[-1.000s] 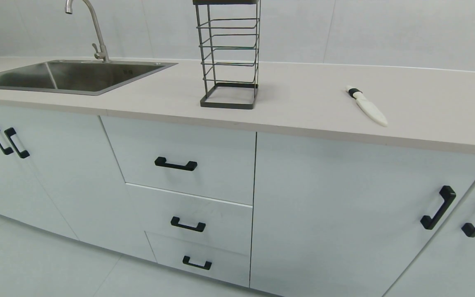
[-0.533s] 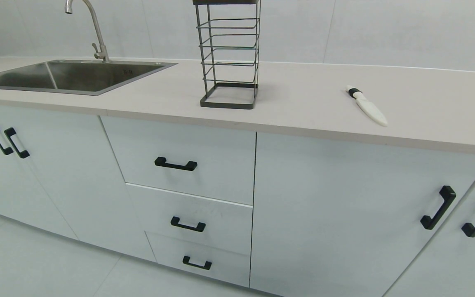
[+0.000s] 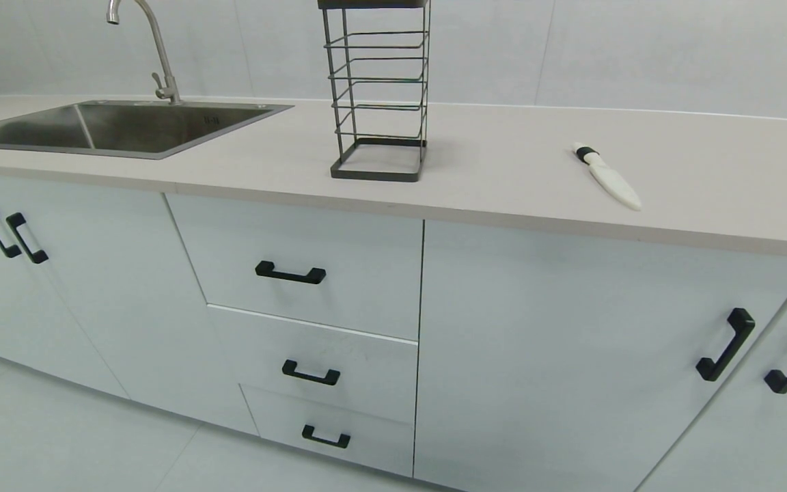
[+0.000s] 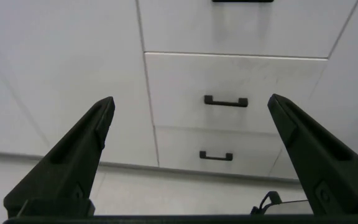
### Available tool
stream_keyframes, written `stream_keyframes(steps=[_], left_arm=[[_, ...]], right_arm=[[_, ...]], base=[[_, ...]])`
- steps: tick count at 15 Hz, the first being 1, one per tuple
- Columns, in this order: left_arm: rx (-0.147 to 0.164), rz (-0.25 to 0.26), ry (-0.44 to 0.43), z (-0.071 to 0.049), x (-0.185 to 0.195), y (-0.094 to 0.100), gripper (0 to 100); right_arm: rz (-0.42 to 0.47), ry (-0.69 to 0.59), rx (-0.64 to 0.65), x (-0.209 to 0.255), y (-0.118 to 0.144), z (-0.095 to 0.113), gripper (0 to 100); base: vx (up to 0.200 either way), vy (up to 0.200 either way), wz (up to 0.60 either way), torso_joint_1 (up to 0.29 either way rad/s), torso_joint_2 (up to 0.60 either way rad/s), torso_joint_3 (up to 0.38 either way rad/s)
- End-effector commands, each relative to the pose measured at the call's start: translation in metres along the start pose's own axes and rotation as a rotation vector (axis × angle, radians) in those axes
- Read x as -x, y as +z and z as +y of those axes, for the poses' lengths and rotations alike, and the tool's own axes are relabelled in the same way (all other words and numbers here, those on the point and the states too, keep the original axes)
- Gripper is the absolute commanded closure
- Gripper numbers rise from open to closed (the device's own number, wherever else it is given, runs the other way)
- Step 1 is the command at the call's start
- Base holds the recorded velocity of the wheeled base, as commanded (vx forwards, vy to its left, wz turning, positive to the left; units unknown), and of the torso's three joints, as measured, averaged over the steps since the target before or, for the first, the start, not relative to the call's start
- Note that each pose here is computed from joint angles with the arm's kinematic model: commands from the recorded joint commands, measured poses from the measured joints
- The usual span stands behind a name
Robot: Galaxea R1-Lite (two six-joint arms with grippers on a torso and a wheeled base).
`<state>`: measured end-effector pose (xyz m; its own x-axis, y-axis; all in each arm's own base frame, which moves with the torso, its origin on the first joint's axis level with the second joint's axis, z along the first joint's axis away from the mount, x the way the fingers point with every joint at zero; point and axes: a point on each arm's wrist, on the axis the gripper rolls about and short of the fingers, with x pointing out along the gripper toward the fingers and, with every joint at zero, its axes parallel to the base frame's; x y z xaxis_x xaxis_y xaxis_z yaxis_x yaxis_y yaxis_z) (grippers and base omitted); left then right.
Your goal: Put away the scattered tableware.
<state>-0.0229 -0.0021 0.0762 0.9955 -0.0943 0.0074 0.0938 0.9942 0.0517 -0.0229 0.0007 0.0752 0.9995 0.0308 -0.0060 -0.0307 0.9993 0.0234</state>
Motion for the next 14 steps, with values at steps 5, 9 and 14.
stream_keyframes(steps=[5, 9, 14], left_arm=[[0.036, 0.004, 0.002, 0.0, 0.0, -0.0004, 0], [0.039, 0.005, 0.005, 0.0001, 0.0, -0.0004, 0], [0.041, 0.003, 0.018, 0.0004, 0.0, -0.0003, 0]], right_arm=[[0.002, 0.0, 0.0, -0.0001, 0.0, 0.0, 0], [0.002, 0.0, 0.0, -0.0001, 0.0, 0.0, 0], [0.0, 0.0, 0.0, 0.0, 0.0004, 0.0, 0]], base=[[0.0, 0.0, -0.36, 0.002, 0.0, 0.0], [0.0, 0.0, -0.3, -0.001, 0.0, 0.001], [0.16, 0.0, 0.0, 0.001, 0.0, 0.005]])
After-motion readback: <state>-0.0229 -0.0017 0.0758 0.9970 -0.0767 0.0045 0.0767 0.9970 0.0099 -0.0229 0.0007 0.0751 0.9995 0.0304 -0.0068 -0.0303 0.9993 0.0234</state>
